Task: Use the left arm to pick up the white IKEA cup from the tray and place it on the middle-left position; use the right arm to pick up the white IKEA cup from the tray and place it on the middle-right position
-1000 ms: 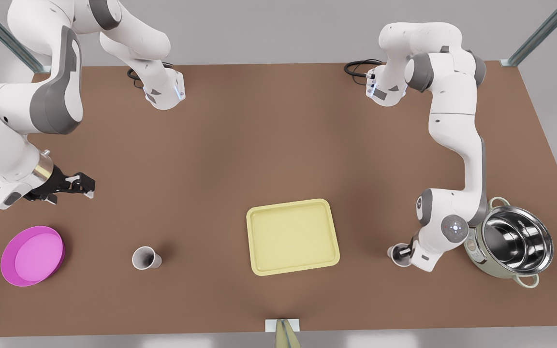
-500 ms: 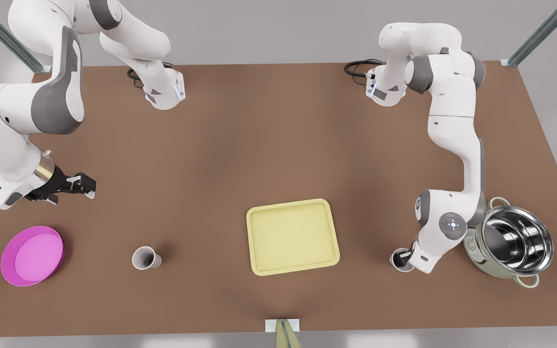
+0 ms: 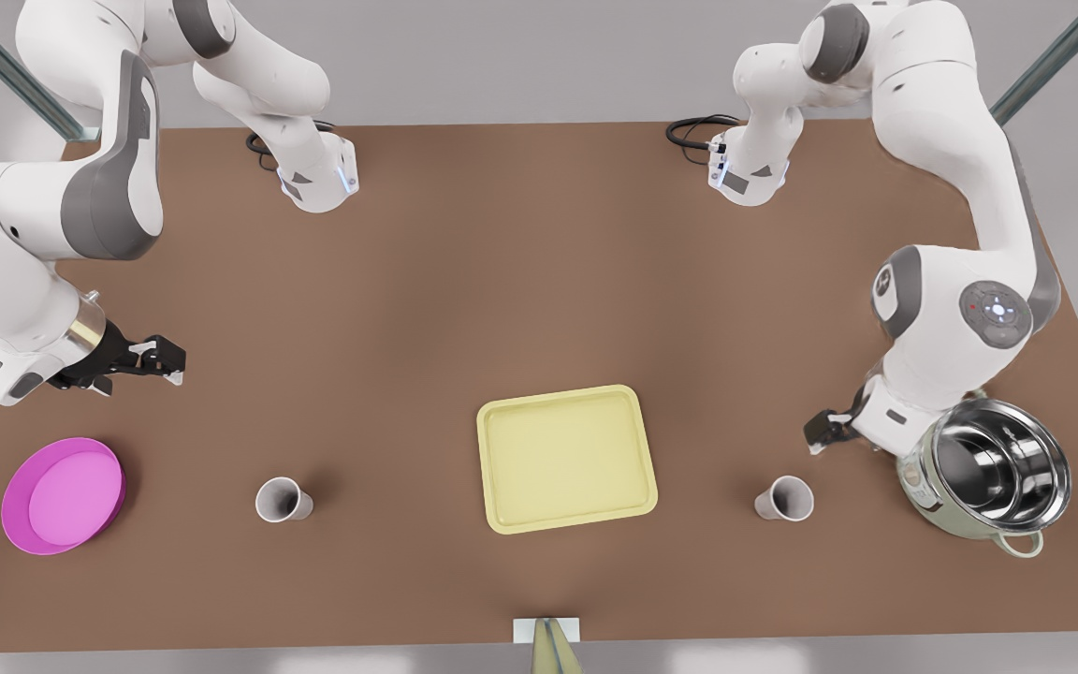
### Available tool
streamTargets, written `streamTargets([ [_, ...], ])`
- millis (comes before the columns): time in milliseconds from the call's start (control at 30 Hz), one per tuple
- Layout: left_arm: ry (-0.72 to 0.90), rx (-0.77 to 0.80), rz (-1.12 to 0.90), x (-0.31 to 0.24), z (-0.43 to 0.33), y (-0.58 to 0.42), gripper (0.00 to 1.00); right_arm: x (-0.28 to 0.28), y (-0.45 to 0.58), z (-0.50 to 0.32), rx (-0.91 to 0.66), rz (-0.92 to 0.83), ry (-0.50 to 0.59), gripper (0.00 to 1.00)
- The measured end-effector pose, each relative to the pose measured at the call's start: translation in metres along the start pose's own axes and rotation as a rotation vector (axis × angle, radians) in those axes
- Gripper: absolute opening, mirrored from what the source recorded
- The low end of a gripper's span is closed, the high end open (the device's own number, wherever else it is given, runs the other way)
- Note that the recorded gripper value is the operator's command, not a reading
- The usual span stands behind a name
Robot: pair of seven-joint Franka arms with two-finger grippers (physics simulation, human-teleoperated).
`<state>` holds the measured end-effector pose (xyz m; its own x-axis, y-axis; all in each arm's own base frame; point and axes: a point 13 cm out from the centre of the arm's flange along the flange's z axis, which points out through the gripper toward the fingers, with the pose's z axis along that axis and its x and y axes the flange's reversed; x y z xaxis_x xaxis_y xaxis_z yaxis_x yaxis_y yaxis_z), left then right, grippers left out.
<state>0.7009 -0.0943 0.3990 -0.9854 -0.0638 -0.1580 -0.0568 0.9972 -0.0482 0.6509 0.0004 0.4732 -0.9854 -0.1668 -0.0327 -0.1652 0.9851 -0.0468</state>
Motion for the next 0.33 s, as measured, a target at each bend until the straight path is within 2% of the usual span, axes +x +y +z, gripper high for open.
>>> streamTargets([
  [67, 0.050, -0.007, 0.021, 0.046, -0.024, 0.001, 1.00, 0.000, 0.000, 0.000, 0.000, 0.000, 0.000, 1.00],
  [333, 0.120, -0.029, 0.063, 0.068, -0.034, 0.009, 1.00, 0.000, 0.000, 0.000, 0.000, 0.001, -0.001, 1.00],
])
